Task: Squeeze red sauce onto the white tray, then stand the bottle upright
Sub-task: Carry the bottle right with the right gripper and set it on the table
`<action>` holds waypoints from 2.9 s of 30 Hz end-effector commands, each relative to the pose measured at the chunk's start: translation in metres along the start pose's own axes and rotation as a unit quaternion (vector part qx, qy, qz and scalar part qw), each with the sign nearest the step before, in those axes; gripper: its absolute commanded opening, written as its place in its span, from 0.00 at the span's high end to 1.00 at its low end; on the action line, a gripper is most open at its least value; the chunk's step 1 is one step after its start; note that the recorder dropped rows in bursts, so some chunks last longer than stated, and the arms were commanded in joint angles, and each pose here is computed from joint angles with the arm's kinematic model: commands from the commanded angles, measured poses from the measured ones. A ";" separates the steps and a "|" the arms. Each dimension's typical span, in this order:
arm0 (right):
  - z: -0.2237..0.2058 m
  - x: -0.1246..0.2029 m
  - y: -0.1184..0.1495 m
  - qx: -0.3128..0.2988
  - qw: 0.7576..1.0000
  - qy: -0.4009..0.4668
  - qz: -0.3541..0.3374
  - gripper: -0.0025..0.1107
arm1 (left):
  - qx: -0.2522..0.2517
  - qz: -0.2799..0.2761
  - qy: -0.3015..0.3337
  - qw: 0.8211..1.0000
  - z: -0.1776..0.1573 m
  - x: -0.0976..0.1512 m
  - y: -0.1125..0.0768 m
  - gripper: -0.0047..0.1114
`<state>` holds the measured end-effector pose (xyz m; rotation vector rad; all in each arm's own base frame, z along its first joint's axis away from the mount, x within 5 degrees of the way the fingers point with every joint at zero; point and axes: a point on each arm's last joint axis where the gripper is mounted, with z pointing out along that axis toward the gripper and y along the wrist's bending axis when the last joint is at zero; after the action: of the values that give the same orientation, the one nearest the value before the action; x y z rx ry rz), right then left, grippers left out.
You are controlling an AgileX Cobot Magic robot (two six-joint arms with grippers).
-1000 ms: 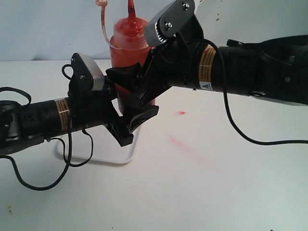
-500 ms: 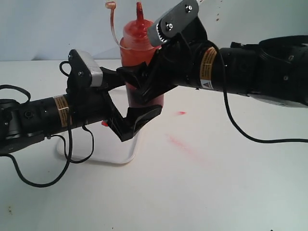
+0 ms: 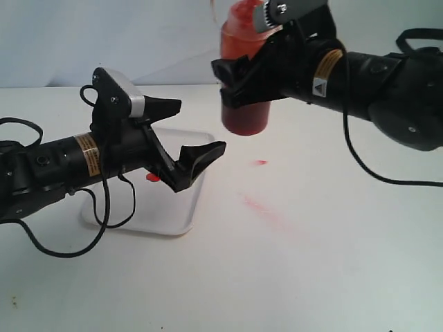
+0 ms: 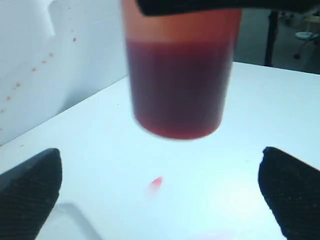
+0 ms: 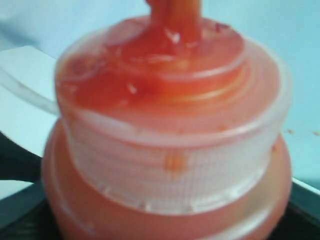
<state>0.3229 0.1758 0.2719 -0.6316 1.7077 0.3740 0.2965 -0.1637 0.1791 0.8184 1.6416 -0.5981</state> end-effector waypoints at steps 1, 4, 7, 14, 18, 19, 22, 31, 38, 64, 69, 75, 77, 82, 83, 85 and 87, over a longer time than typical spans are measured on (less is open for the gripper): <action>-0.005 0.003 -0.027 0.044 0.999 0.007 0.022 0.98 | -0.062 -0.020 0.004 0.998 -0.001 -0.002 0.010 0.06; 0.002 0.018 -0.034 0.051 0.998 0.028 0.027 0.98 | -0.082 -0.038 0.001 0.996 -0.001 -0.002 0.014 0.06; 0.018 0.040 -0.036 0.043 0.998 0.041 0.034 0.98 | -0.084 -0.039 0.006 0.996 -0.001 -0.001 0.014 0.06; 0.043 0.076 -0.037 0.036 0.996 0.023 0.075 0.98 | -0.102 -0.050 -0.001 0.994 -0.002 -0.002 0.017 0.06; 0.050 0.090 -0.039 0.048 0.997 0.031 0.055 0.98 | -0.108 -0.053 -0.003 0.993 -0.002 -0.002 0.018 0.06; 0.051 0.092 -0.041 0.059 0.996 0.031 0.060 0.98 | -0.108 -0.053 -0.003 0.993 -0.002 -0.002 0.018 0.06; 0.053 0.101 -0.049 0.107 0.991 0.037 0.078 0.98 | -0.108 -0.053 -0.003 0.993 -0.002 -0.002 0.018 0.06; 0.060 0.116 -0.051 0.121 0.990 0.029 0.064 0.98 | -0.108 -0.053 -0.003 0.993 -0.002 -0.002 0.018 0.06; 0.064 0.126 -0.051 0.122 0.990 0.023 0.063 0.98 | -0.108 -0.053 -0.003 0.993 -0.002 -0.002 0.018 0.06; 0.066 0.136 -0.061 0.182 0.980 0.004 0.076 0.98 | -0.108 -0.053 -0.003 0.993 -0.002 -0.002 0.018 0.06; 0.066 0.136 -0.061 0.181 0.981 0.004 0.076 0.98 | -0.108 -0.053 -0.003 0.993 -0.002 -0.002 0.018 0.06; 0.068 0.135 -0.055 0.150 0.988 0.008 0.026 0.83 | -0.108 -0.053 -0.003 0.993 -0.002 -0.002 0.018 0.06; 0.069 0.134 -0.053 0.142 0.990 0.008 0.014 0.65 | -0.108 -0.053 -0.003 0.993 -0.002 -0.002 0.018 0.06; 0.068 0.135 -0.055 0.152 0.988 0.008 0.026 0.13 | -0.108 -0.053 -0.003 0.993 -0.002 -0.002 0.018 0.06; 0.068 0.135 -0.055 0.153 0.988 0.011 0.028 0.06 | -0.108 -0.053 -0.003 0.993 -0.002 -0.002 0.018 0.06; 0.068 0.135 -0.055 0.153 0.988 0.011 0.029 0.05 | -0.108 -0.053 -0.003 0.993 -0.002 -0.002 0.018 0.06; 0.068 0.136 -0.055 0.151 0.988 0.012 0.033 0.05 | -0.108 -0.053 -0.003 0.993 -0.002 -0.002 0.018 0.06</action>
<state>0.3898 0.1420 0.1239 -0.3742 1.7880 0.1420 0.3099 -0.1496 0.1781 0.5791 1.7373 -0.4834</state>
